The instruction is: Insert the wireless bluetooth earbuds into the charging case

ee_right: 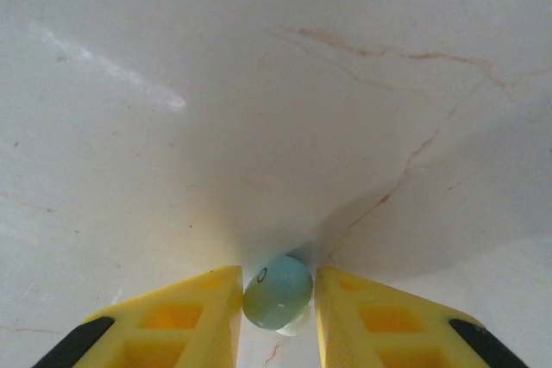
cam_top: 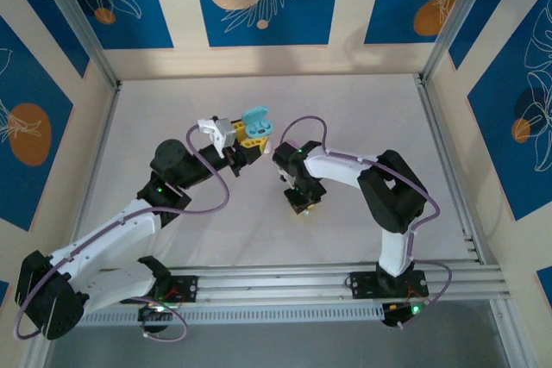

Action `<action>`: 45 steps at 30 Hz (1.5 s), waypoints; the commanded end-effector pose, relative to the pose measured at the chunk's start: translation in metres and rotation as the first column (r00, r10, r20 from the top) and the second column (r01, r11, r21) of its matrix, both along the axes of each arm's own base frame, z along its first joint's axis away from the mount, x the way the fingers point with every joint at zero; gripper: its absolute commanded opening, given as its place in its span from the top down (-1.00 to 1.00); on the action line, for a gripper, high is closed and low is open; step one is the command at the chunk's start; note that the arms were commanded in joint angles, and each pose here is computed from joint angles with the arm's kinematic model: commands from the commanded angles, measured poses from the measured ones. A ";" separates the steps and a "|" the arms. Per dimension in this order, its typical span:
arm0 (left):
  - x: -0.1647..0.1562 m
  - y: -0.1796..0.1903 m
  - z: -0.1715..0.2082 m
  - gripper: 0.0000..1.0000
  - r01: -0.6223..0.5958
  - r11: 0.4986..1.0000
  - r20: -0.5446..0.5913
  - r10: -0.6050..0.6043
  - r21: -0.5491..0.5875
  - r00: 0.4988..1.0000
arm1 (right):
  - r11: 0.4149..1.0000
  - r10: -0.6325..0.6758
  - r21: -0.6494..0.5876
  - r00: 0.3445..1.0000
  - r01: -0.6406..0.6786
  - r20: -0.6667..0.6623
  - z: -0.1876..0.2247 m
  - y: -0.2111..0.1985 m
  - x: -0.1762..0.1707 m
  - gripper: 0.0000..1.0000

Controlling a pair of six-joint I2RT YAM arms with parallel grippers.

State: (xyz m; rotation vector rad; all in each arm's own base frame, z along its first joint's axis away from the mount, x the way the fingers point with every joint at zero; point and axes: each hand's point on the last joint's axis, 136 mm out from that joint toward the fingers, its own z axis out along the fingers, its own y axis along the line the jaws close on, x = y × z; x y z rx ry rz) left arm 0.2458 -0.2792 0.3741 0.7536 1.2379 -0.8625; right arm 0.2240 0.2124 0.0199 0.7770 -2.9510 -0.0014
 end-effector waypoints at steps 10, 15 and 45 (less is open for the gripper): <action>-0.005 0.005 0.014 0.30 -0.013 0.999 0.035 0.014 -0.029 0.999 | 0.996 -0.083 0.016 0.993 0.085 -0.082 -0.006 0.005 -0.010 0.54; -0.005 0.005 0.014 0.30 -0.014 0.999 0.035 0.015 -0.029 0.999 | 0.995 -0.086 0.040 0.994 0.089 -0.059 0.000 0.009 -0.006 0.60; -0.003 0.003 0.012 0.29 -0.014 1.000 0.024 0.014 -0.024 1.000 | 0.999 -0.051 -0.020 0.994 0.050 -0.094 -0.007 0.002 -0.012 0.48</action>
